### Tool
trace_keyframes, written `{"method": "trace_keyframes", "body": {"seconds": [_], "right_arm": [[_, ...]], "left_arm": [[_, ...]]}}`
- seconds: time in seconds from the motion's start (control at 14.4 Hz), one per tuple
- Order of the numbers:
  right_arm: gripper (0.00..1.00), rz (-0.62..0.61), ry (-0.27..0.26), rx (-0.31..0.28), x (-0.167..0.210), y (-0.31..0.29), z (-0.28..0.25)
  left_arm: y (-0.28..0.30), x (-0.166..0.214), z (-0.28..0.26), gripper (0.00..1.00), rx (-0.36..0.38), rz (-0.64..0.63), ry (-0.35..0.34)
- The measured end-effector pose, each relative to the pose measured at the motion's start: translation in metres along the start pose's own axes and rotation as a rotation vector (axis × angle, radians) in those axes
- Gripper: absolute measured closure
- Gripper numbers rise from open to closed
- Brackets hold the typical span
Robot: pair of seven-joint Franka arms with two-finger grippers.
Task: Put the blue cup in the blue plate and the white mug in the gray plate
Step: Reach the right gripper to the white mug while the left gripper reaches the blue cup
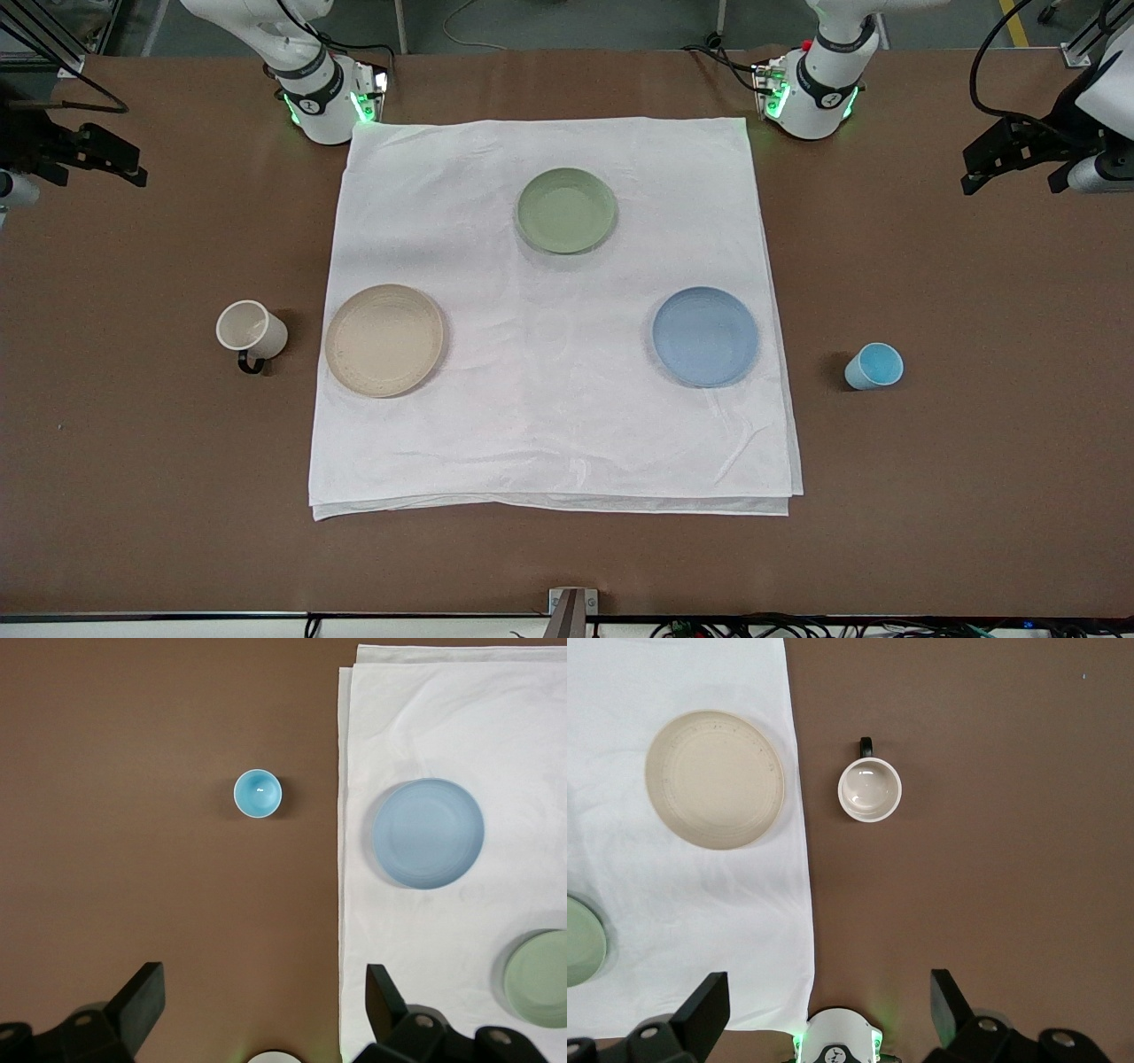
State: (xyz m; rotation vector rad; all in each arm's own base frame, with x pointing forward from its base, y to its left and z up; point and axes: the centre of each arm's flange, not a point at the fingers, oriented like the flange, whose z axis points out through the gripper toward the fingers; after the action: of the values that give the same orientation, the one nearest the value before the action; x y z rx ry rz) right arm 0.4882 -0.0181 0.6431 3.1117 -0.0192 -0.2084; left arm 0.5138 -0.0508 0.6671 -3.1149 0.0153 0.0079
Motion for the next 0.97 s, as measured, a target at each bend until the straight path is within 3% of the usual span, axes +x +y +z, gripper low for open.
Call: {"method": "trace_keyframes", "body": {"seconds": [0.42, 0.62, 0.97], "right_arm": [[0.00, 0.001, 0.004, 0.000, -0.003, 0.000, 0.000], [0.00, 0.009, 0.066, -0.002, 0.046, 0.005, 0.029], [0.00, 0.047, 0.021, 0.002, 0.131, 0.027, 0.138]], "left_arm": [[-0.010, 0.018, 0.020, 0.00, 0.000, -0.019, -0.030], [-0.019, 0.049, 0.057, 0.00, 0.020, -0.030, -0.057], [-0.019, 0.102, 0.150, 0.00, 0.028, -0.025, -0.123]]}}
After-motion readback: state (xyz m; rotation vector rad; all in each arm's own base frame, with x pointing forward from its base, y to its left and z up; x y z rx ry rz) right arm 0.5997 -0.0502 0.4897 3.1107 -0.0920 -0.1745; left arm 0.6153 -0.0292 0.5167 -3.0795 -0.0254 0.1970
